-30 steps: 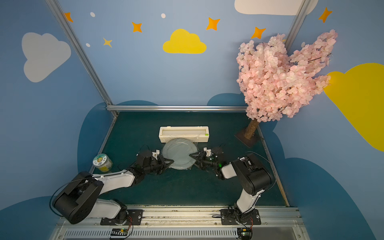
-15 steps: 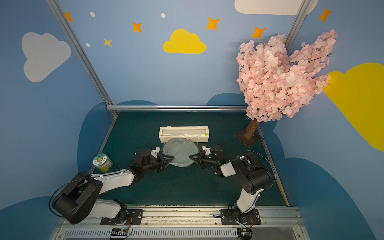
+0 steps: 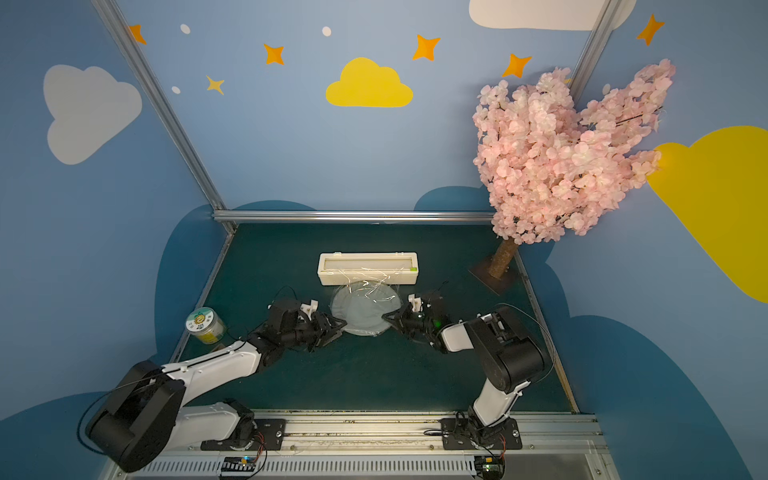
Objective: Wrap the plate with plastic wrap
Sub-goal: Pick up the plate at the center of the board, then place the plate at the center of the board.
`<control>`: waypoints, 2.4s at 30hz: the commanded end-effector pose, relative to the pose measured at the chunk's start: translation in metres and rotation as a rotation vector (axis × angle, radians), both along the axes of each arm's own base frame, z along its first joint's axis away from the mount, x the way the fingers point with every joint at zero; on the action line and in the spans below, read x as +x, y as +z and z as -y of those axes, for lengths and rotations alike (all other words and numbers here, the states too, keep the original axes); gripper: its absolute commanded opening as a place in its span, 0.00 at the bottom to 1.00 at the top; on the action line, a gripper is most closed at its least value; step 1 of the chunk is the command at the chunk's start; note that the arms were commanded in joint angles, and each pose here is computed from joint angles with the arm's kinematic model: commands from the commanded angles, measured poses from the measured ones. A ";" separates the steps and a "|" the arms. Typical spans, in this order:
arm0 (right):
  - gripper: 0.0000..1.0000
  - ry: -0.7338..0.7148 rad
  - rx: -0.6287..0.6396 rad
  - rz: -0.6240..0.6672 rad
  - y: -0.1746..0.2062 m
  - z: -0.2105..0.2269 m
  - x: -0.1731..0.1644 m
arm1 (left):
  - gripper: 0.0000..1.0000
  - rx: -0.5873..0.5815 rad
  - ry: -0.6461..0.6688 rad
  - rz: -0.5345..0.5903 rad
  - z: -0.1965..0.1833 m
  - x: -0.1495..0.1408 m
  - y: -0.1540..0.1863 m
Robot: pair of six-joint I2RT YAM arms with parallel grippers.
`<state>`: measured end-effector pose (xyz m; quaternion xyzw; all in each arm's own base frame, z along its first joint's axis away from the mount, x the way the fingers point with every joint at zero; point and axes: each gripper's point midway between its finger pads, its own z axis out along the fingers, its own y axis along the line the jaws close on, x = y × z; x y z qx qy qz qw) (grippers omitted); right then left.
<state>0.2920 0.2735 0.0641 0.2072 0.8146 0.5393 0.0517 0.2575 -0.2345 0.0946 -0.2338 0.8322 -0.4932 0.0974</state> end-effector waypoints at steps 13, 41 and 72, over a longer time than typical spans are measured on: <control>0.01 0.028 0.054 0.180 0.049 -0.013 0.018 | 0.12 -0.011 -0.002 -0.057 0.006 -0.002 -0.016; 0.01 0.010 0.058 0.137 0.041 -0.021 0.032 | 0.20 0.053 0.004 -0.030 0.001 -0.009 -0.011; 0.01 0.088 0.071 0.127 0.027 -0.026 0.005 | 0.40 0.152 -0.081 -0.017 -0.011 -0.025 -0.031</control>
